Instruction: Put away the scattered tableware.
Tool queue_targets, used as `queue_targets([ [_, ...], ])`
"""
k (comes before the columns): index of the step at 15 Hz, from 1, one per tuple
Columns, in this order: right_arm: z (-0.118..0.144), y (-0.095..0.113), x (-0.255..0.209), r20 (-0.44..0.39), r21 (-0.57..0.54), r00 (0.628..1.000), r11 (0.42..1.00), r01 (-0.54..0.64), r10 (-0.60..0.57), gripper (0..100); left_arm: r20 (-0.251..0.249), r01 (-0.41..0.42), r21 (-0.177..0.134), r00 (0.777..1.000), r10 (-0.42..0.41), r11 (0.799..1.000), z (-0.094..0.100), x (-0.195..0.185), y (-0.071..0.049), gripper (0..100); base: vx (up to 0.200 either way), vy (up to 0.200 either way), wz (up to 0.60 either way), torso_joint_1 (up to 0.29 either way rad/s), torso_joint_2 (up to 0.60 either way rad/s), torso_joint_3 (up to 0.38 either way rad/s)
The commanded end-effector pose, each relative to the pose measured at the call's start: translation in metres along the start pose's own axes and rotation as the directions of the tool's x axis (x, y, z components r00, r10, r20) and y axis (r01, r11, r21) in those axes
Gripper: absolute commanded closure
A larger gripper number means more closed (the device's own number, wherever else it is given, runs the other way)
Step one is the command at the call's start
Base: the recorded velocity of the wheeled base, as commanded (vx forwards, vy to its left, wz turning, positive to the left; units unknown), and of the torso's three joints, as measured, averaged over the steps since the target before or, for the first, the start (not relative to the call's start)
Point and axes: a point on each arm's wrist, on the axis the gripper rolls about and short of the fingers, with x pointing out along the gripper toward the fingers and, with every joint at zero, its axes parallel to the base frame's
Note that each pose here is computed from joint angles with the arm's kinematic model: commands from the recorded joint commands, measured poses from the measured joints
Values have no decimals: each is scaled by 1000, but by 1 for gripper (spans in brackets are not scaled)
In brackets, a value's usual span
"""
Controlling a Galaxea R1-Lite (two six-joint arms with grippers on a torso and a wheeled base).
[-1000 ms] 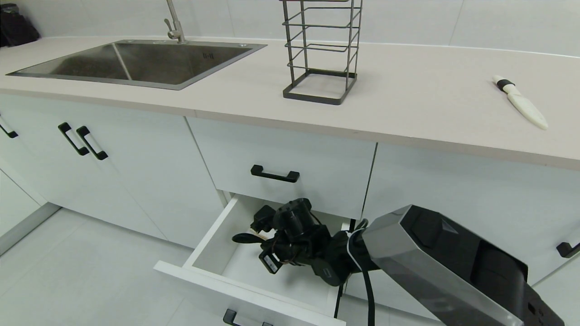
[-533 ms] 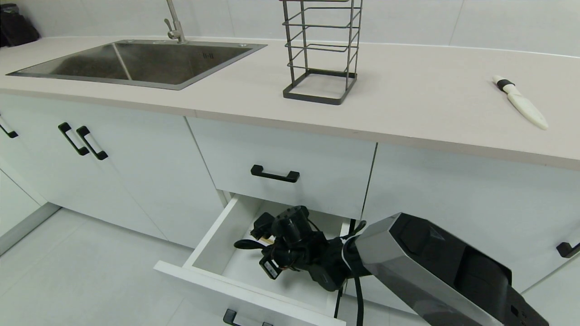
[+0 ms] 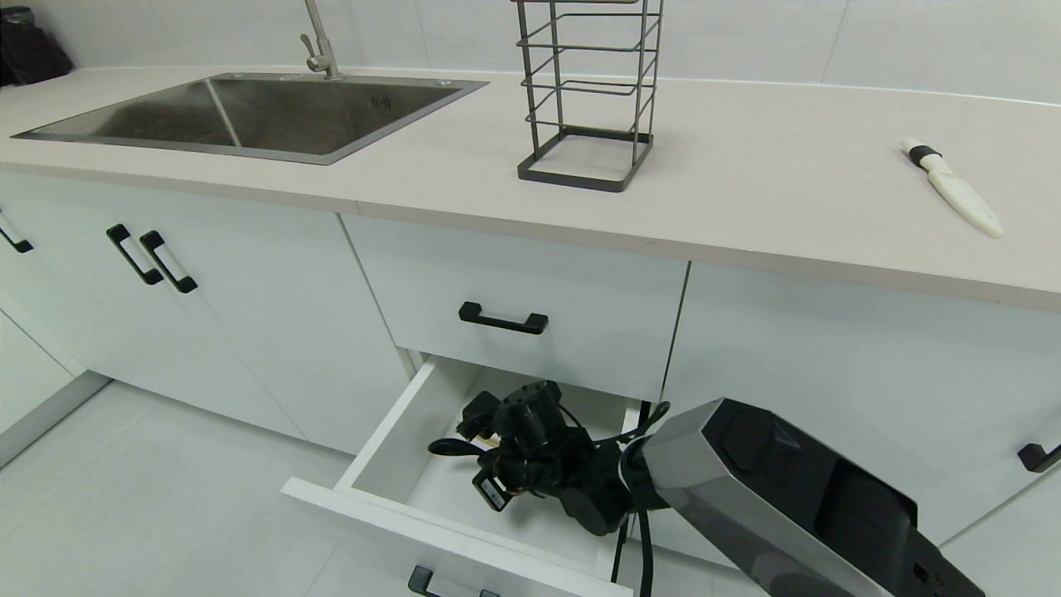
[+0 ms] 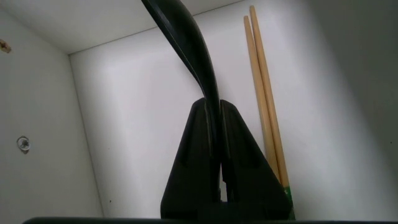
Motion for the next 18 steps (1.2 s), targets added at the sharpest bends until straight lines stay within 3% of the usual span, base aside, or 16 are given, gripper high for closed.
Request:
queue_targets([
  [1, 0, 4, 5, 1, -3, 1000, 1000, -2, 2, 100, -1, -1, 0, 1000, 1, 1000, 0, 0, 0, 0, 0, 0, 0, 0, 0, 0],
  [10, -2, 7, 8, -8, -7, 1000, 1000, 3, -3, 100, -1, -1, 0, 1000, 1, 1000, 0, 0, 0, 0, 0, 0, 0, 0, 0, 0],
  [11, -2, 7, 8, -10, -7, 1000, 1000, 3, -3, 0, -1, -1, 0, 1000, 1, 1000, 0, 0, 0, 0, 0, 0, 0, 0, 0, 0],
  [15, -1, 7, 7, -15, -8, 1000, 1000, 1, -1, 0, -1, -1, 0, 1000, 1, 1000, 0, 0, 0, 0, 0, 0, 0, 0, 0, 0],
  [18, 28, 8, -11, 44, -14, 999, 1000, -2, 2, 0, -1, -1, 0, 1000, 1, 1000, 0, 0, 0, 0, 0, 0, 0, 0, 0, 0],
])
